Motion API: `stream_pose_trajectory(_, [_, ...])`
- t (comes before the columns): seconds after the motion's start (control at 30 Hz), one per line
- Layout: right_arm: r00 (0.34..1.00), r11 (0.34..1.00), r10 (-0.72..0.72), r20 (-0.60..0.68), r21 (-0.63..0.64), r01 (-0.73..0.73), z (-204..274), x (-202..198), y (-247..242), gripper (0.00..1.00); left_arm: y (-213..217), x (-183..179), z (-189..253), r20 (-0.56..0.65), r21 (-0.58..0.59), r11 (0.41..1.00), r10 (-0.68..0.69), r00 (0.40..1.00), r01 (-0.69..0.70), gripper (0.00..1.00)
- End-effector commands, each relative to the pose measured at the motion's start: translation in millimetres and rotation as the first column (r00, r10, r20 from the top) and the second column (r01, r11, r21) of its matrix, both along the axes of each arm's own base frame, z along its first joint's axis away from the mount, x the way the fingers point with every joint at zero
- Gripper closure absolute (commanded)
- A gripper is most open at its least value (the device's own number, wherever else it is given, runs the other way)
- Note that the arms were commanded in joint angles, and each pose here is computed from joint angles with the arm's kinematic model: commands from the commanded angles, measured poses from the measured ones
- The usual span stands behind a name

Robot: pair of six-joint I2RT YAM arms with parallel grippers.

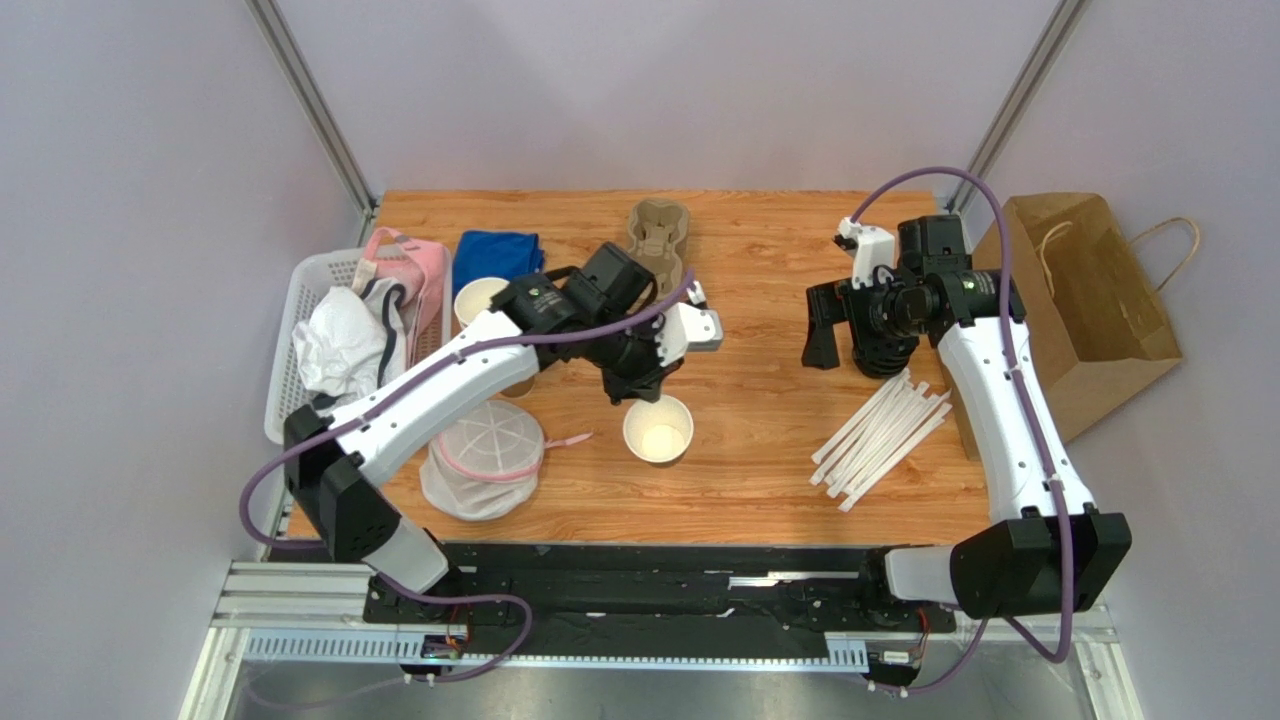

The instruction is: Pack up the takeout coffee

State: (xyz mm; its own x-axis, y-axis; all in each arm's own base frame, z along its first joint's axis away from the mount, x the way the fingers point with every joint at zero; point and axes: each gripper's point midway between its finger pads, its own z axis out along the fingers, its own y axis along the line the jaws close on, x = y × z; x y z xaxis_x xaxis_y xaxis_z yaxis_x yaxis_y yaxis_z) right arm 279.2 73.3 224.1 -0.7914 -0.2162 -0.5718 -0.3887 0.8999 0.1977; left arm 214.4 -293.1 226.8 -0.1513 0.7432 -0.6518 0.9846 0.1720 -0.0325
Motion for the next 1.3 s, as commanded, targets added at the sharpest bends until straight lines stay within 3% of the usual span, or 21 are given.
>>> stream_pose_trajectory(0.0, [1.0,1.0,0.002,0.012,-0.025,-0.001,0.3,8.0,-2.9,0.0,-36.2,25.0,-20.2,0.011,-0.07,0.997,0.033,0.999,-0.032,1.0])
stream_pose_trajectory(0.4, [1.0,1.0,0.013,-0.026,-0.022,-0.014,-12.1,8.7,-1.3,0.0,-59.1,46.5,-95.9,-0.077,0.007,0.998,0.067,0.995,-0.067,0.98])
stream_pose_trajectory(0.7, [1.0,1.0,0.016,-0.023,-0.018,-0.016,-11.5,7.9,-0.6,0.0,-59.1,47.3,-115.0,-0.107,0.038,0.996,0.089,0.99,-0.085,0.94])
stream_pose_trajectory(0.8, [1.0,1.0,0.016,-0.019,-0.014,-0.017,-8.7,6.9,-0.1,0.0,-57.6,45.5,-109.8,-0.111,0.036,0.995,0.1,0.989,-0.097,0.81])
stream_pose_trajectory(0.83, [1.0,1.0,0.019,-0.016,-0.01,-0.019,-7.3,6.3,0.6,0.0,-58.0,44.4,-106.3,-0.113,0.029,0.995,0.096,0.989,-0.094,0.69])
stream_pose_trajectory(0.87, [1.0,1.0,0.022,-0.014,-0.007,-0.022,-5.5,5.6,1.3,0.0,-57.6,43.2,-102.8,-0.11,0.026,0.995,0.093,0.99,-0.091,0.63])
stream_pose_trajectory(0.97, [1.0,1.0,0.024,0.001,-0.001,-0.024,0.6,6.2,1.9,0.0,-54.7,43.3,-82.6,-0.089,0.015,0.996,0.09,0.992,-0.089,0.5])
stream_pose_trajectory(1.03, [1.0,1.0,0.024,0.012,-0.015,-0.024,5.1,7.1,-0.3,0.0,-52.9,41.3,-59.2,-0.08,0.004,0.996,0.087,0.993,-0.087,0.33])
stream_pose_trajectory(1.27, [0.999,0.999,-0.007,0.05,-0.044,0.009,25.9,14.2,-33.4,0.0,-35.4,20.1,27.6,-0.082,-0.086,0.996,-0.01,0.997,0.003,0.28])
